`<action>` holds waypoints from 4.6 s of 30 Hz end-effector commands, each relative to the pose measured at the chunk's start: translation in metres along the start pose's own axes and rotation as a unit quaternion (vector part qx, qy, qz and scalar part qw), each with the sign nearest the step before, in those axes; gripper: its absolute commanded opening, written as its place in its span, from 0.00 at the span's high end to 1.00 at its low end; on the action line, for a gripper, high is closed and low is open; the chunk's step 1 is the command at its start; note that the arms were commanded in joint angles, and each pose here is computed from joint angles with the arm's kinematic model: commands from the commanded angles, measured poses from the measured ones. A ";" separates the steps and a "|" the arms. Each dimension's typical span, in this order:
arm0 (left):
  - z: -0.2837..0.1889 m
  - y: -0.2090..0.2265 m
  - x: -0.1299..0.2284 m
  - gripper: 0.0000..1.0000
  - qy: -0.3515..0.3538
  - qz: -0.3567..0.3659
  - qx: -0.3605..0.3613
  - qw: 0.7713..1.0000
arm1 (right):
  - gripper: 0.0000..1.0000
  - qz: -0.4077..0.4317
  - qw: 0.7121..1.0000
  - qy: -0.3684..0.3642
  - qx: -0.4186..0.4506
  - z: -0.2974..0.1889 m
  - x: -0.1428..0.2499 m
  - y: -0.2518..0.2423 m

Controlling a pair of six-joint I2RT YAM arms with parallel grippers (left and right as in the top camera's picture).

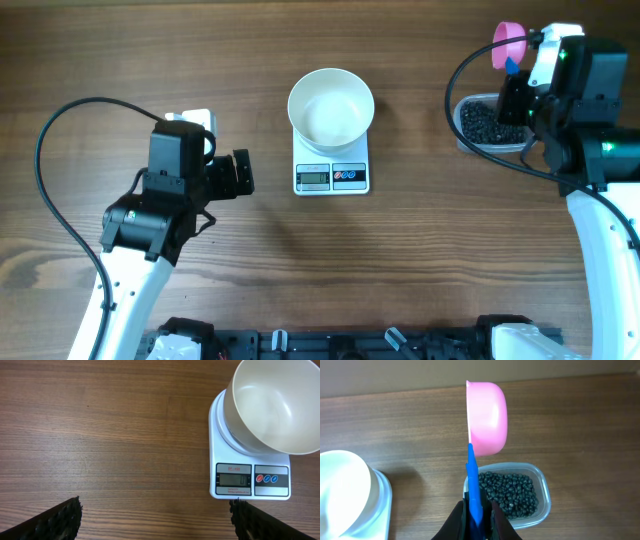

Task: Scoop item into bowl and weigh 150g on scale
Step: 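Move the pink scoop with the right gripper over the bean tub, then lower the pink scoop with the right gripper into the black beans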

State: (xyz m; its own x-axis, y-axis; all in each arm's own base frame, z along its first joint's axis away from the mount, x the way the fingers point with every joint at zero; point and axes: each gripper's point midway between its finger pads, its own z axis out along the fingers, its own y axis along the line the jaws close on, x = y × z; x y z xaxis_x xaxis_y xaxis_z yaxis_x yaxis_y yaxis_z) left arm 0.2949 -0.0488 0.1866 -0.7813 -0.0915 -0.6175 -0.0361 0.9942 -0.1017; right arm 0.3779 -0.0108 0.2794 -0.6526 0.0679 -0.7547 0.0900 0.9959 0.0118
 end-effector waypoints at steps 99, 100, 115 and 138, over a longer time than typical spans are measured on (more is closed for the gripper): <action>0.008 -0.106 0.025 0.00 0.023 0.203 0.190 0.960 | 0.96 -0.012 0.997 -0.005 0.074 -0.008 -0.004 -0.041; 0.008 -0.106 0.025 0.00 0.023 0.203 0.189 0.960 | 0.96 -0.012 0.997 -0.003 0.073 -0.008 -0.003 -0.041; 0.008 -0.106 0.025 0.00 0.023 0.203 0.189 0.960 | 0.96 -0.057 0.990 0.044 0.124 -0.010 0.015 -0.068; 0.008 -0.106 0.025 0.00 0.023 0.203 0.189 0.960 | 0.96 -0.048 0.990 0.129 -0.011 0.037 0.062 -0.068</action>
State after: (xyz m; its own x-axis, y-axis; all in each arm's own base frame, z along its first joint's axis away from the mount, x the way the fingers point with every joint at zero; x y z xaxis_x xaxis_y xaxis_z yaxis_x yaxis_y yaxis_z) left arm 0.2868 -0.1528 0.1783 -0.7092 0.3039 -0.6361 0.4866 0.8639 -0.1297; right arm 0.3549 -0.0799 0.2219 -0.8101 -0.0042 -0.5863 0.0376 0.9975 -0.0591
